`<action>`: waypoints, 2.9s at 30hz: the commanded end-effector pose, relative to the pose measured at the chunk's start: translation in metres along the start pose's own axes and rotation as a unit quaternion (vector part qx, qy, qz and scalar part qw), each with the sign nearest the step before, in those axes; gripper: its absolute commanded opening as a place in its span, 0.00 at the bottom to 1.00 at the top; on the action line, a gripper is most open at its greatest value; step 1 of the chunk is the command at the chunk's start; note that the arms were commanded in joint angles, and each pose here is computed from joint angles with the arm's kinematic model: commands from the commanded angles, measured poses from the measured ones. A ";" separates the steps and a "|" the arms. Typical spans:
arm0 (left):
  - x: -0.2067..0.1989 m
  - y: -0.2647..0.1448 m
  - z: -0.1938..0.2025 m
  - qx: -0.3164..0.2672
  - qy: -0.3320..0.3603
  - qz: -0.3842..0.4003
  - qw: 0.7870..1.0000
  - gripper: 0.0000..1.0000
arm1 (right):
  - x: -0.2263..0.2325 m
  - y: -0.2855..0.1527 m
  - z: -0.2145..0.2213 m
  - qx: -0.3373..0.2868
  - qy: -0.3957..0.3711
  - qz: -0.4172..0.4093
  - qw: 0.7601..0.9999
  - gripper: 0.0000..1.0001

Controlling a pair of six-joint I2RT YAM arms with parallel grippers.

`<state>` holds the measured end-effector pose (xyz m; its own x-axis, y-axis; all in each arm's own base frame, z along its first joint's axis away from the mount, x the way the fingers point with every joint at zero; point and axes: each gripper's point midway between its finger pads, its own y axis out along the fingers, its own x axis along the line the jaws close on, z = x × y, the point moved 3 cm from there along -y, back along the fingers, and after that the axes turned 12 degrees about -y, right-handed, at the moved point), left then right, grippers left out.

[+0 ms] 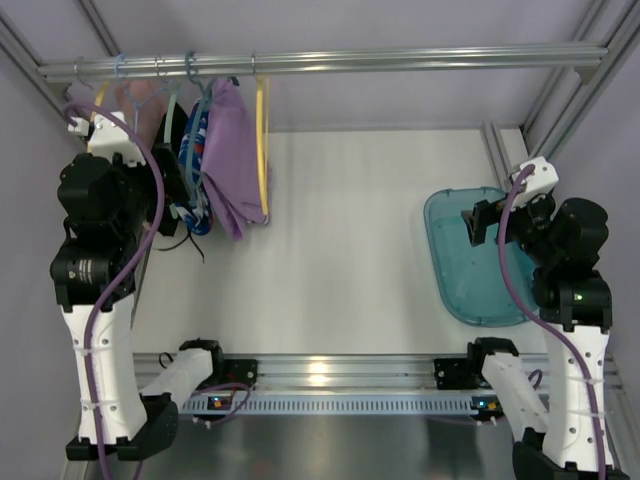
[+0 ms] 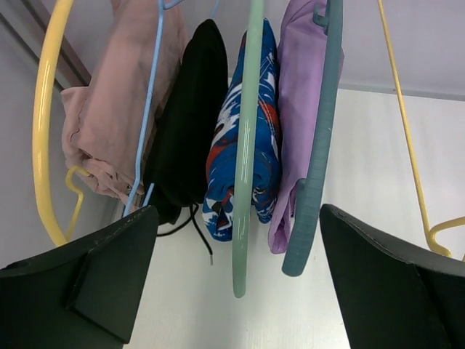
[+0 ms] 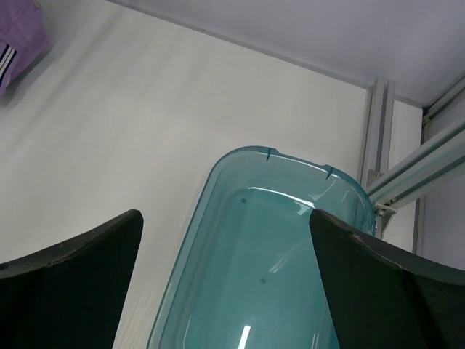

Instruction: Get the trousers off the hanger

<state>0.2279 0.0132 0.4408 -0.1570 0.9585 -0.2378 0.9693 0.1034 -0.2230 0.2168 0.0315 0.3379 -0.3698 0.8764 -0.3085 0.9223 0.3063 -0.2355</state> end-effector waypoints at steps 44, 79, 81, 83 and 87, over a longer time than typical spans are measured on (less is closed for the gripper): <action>-0.068 0.117 0.002 0.121 -0.072 0.137 0.980 0.47 | 0.010 0.003 0.021 0.020 0.004 -0.016 1.000 0.99; -0.081 0.104 -0.033 -0.202 -0.090 0.260 0.940 0.00 | 0.016 0.009 0.039 0.037 0.009 -0.025 0.999 0.99; -0.081 0.107 -0.031 -0.210 -0.088 0.264 0.937 0.00 | 0.017 0.010 0.040 0.039 0.011 -0.026 0.999 0.99; -0.084 0.107 -0.037 -0.223 -0.086 0.270 0.933 0.00 | 0.017 0.009 0.041 0.038 0.012 -0.026 0.999 0.99; -0.087 0.096 -0.055 -0.255 -0.080 0.280 0.922 0.00 | 0.017 0.009 0.041 0.039 0.013 -0.026 0.999 0.99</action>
<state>0.3739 -0.0429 0.3972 0.2396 0.8459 -0.4765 0.9706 -0.2199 0.0977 0.2114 0.0324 0.2898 -0.4087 0.8767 -0.2538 0.8851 0.3128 -0.3446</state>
